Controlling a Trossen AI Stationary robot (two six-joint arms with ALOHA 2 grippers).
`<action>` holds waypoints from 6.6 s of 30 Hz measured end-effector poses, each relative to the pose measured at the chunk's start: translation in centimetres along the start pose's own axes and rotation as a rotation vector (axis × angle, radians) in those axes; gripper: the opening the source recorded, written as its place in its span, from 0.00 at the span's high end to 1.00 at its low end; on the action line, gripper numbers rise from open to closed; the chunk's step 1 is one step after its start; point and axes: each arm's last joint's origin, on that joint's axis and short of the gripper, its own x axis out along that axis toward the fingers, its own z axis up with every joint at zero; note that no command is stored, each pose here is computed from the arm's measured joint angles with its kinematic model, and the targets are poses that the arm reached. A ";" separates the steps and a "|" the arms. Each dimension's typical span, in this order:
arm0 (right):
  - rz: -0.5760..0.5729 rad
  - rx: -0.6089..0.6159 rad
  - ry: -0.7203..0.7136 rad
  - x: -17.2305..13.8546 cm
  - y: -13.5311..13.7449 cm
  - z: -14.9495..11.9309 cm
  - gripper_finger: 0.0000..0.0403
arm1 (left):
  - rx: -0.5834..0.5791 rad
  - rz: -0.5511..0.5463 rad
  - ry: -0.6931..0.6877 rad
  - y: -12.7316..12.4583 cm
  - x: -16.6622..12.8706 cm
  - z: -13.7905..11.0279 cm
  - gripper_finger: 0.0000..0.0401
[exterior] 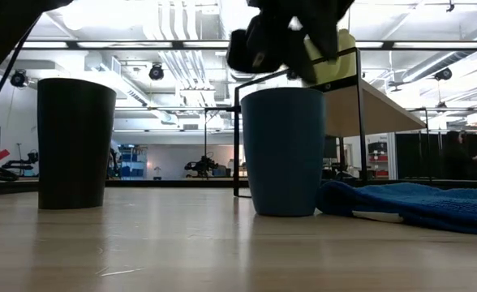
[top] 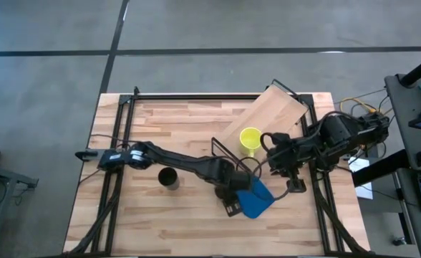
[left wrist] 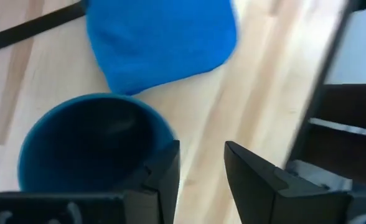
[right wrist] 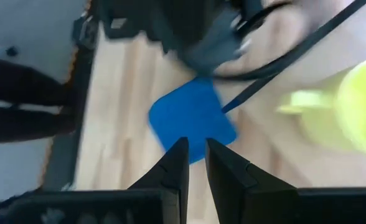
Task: Stack small to large cups/mugs on shelf
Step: Put the blue cup on the shelf, then put the black cup on the shelf
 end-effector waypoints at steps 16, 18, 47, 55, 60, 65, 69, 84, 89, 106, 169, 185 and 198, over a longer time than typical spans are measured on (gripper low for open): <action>0.010 -0.077 0.181 8.8 -0.4 0.3 0.79 | -0.126 -0.044 -0.122 0.0 -11.1 -1.9 0.72; 0.010 -0.095 0.192 9.7 -0.3 0.8 0.77 | -0.128 -0.034 -0.132 0.1 -12.5 -2.5 0.72; 0.033 -0.330 0.100 23.1 0.9 5.7 0.72 | -0.243 0.211 -0.445 3.2 -24.7 -8.6 0.72; -0.023 -0.329 0.144 25.0 0.7 5.5 0.72 | -0.231 0.216 -0.441 3.2 -24.6 -8.5 0.72; -0.087 -0.332 0.140 25.1 0.4 5.5 0.74 | -0.227 0.217 -0.440 3.2 -24.6 -8.5 0.72; -0.056 -0.322 0.172 25.1 0.2 5.3 0.82 | -0.225 0.220 -0.434 3.2 -24.4 -8.5 0.72; -0.006 -0.289 0.203 25.1 0.1 5.1 0.96 | -0.192 0.230 -0.427 3.2 -24.3 -8.5 0.72; 0.071 -0.037 0.191 17.1 1.7 3.5 0.98 | -0.181 0.272 -0.382 3.6 -23.9 -8.8 0.72; 0.068 0.041 0.253 14.1 1.8 2.0 0.98 | -0.183 0.276 -0.378 3.6 -23.7 -8.8 0.72; -0.236 0.281 0.219 4.0 -0.5 -3.5 0.98 | -0.187 0.275 -0.377 3.6 -23.7 -8.7 0.72; -0.360 0.223 0.190 2.8 -12.6 -1.8 0.98 | -0.182 0.279 -0.379 3.6 -23.7 -8.7 0.72; -0.403 0.197 0.219 3.9 -13.1 -1.2 0.83 | -0.183 0.279 -0.379 3.6 -23.7 -8.7 0.72; -0.417 0.221 0.167 2.1 -12.6 -1.9 0.81 | -0.173 0.281 -0.378 3.6 -23.7 -8.7 0.72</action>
